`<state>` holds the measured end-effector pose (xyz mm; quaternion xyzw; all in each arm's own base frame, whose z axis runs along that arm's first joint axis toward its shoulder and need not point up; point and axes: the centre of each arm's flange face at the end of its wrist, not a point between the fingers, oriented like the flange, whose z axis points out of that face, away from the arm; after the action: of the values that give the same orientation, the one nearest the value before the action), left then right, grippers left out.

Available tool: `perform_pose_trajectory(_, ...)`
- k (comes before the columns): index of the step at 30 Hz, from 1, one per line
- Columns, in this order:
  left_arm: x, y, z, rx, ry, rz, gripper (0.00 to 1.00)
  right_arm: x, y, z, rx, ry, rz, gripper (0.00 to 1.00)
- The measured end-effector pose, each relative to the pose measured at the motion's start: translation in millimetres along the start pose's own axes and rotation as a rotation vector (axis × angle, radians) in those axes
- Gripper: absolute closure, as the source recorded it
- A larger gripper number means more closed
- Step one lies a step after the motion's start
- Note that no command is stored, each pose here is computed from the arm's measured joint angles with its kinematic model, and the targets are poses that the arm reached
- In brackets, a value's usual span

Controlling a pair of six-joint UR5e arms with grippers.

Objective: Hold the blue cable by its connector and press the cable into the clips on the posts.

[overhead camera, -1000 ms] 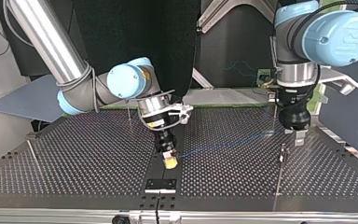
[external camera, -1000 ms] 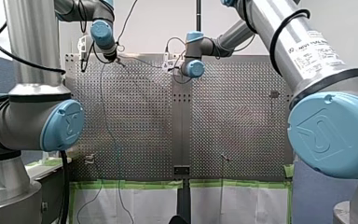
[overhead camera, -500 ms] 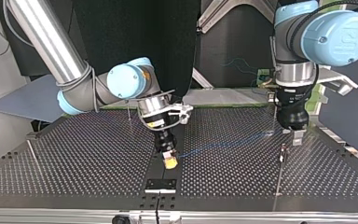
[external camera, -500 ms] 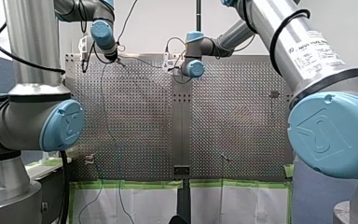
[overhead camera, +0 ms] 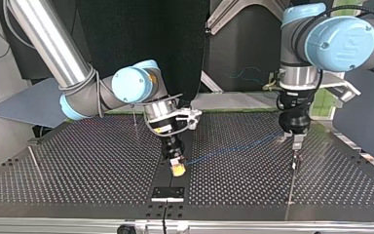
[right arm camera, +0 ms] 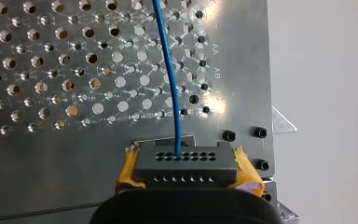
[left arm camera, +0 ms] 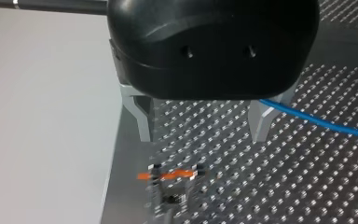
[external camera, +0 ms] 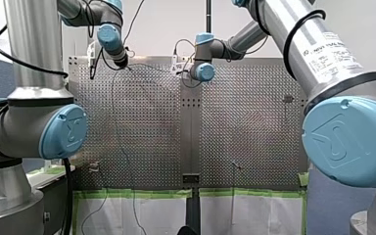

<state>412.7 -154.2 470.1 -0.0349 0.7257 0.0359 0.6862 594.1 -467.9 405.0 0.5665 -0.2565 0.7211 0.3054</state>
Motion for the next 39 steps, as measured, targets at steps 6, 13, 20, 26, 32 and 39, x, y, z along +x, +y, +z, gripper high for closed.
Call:
perform_pose_trajectory(6,3.9,-4.6,1.0,0.012,0.01,0.006,0.0,0.1,1.3,0.1,-0.002,-0.001,0.0,1.0)
perform_pose_trajectory(13,4.7,-15.4,-2.6,0.07,0.013,0.007,0.0,-0.2,2.5,0.0,-0.004,-0.003,-0.001,1.0)
perform_pose_trajectory(20,10.3,-30.0,-3.4,0.149,0.041,-0.003,0.0,-1.4,2.7,-0.3,-0.004,-0.005,-0.001,1.0)
perform_pose_trajectory(26,21.3,-43.1,5.0,0.212,0.093,0.016,0.0,-1.4,2.8,-0.4,-0.004,-0.005,-0.001,1.0)
perform_pose_trajectory(32,15.9,-55.1,14.4,0.273,0.099,0.022,0.0,-1.6,2.8,-0.5,-0.004,-0.006,-0.001,1.0)
perform_pose_trajectory(39,9.3,-68.3,22.7,0.326,0.124,0.046,0.0,-1.7,2.7,-1.4,-0.004,-0.013,-0.006,1.0)
